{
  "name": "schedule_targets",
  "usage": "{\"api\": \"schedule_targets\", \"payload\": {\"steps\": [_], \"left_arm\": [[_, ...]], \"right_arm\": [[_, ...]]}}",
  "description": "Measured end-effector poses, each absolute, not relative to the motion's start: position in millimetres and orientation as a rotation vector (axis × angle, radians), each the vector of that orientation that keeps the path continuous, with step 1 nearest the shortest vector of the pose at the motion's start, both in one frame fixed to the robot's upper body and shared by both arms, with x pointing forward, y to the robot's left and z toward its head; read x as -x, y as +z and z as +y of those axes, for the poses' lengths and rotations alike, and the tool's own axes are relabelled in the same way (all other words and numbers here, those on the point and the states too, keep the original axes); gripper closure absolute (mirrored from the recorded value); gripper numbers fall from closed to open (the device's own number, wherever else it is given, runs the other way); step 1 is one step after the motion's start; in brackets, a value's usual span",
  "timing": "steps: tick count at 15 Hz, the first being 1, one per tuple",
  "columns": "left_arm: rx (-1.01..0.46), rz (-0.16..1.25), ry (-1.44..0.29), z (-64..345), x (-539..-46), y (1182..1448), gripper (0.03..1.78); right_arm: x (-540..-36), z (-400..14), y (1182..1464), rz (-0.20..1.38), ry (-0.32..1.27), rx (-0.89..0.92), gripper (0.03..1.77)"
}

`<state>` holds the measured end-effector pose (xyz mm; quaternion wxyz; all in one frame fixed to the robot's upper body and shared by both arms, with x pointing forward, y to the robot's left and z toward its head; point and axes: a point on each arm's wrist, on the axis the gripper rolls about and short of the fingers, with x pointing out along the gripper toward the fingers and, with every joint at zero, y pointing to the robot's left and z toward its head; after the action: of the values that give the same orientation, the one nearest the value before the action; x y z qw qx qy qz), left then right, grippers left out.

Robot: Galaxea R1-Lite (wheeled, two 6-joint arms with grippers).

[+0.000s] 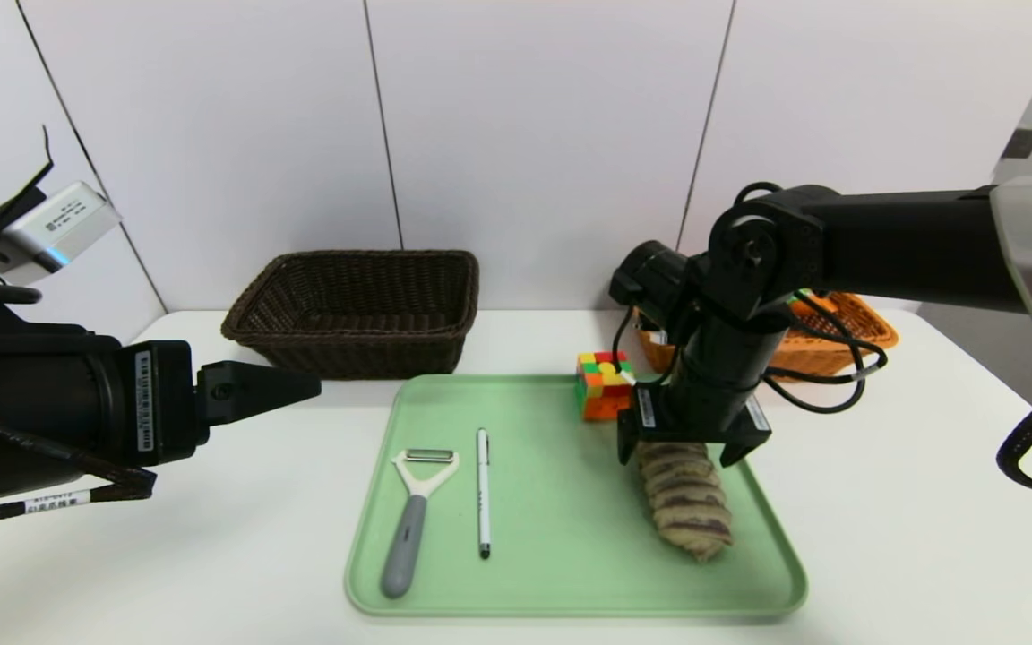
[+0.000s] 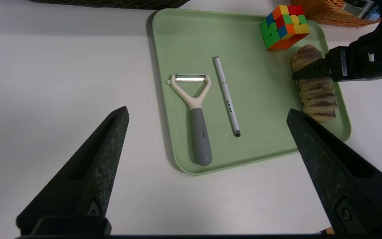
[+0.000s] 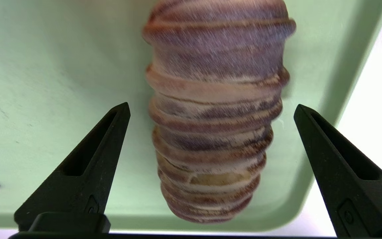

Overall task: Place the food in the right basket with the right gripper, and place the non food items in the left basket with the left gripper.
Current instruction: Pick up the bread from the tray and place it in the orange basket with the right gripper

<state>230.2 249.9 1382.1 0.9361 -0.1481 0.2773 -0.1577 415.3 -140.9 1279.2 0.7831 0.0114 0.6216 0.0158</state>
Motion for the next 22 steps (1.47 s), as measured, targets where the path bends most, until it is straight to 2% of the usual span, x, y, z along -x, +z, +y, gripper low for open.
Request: {"api": "schedule_targets", "payload": {"steps": [1,2,5,8,9,10,16,22], "left_arm": [[0.303,0.565,-0.323,250.4,-229.3,1382.2,0.12],[0.302,0.567,-0.322,250.9,-228.6,1381.8,0.12],[0.302,0.569,-0.322,251.4,-227.6,1381.4,0.12],[0.303,0.568,-0.322,251.5,-227.6,1381.5,0.12],[0.302,0.568,-0.323,251.4,-227.7,1381.4,0.12],[0.302,0.568,-0.322,251.3,-227.9,1381.3,0.12],[0.298,0.579,-0.320,249.2,-231.1,1379.3,0.12],[0.292,0.606,-0.327,244.8,-237.2,1375.0,0.12]], "right_arm": [[-416.8,-140.9,1278.0,1.337,0.035,-0.029,0.09],[-417.8,-140.9,1276.6,1.339,0.034,-0.031,0.19],[-420.9,-139.6,1270.4,1.351,0.030,-0.027,0.68],[-422.2,-138.9,1267.5,1.357,0.031,-0.018,0.99],[-422.4,-138.7,1267.4,1.356,0.031,-0.017,1.20],[-422.8,-138.6,1268.1,1.351,0.030,-0.017,1.61],[-408.8,-140.9,1300.1,1.264,0.053,-0.022,1.63],[-365.9,-149.1,1373.9,1.069,0.181,-0.085,1.63]]}}
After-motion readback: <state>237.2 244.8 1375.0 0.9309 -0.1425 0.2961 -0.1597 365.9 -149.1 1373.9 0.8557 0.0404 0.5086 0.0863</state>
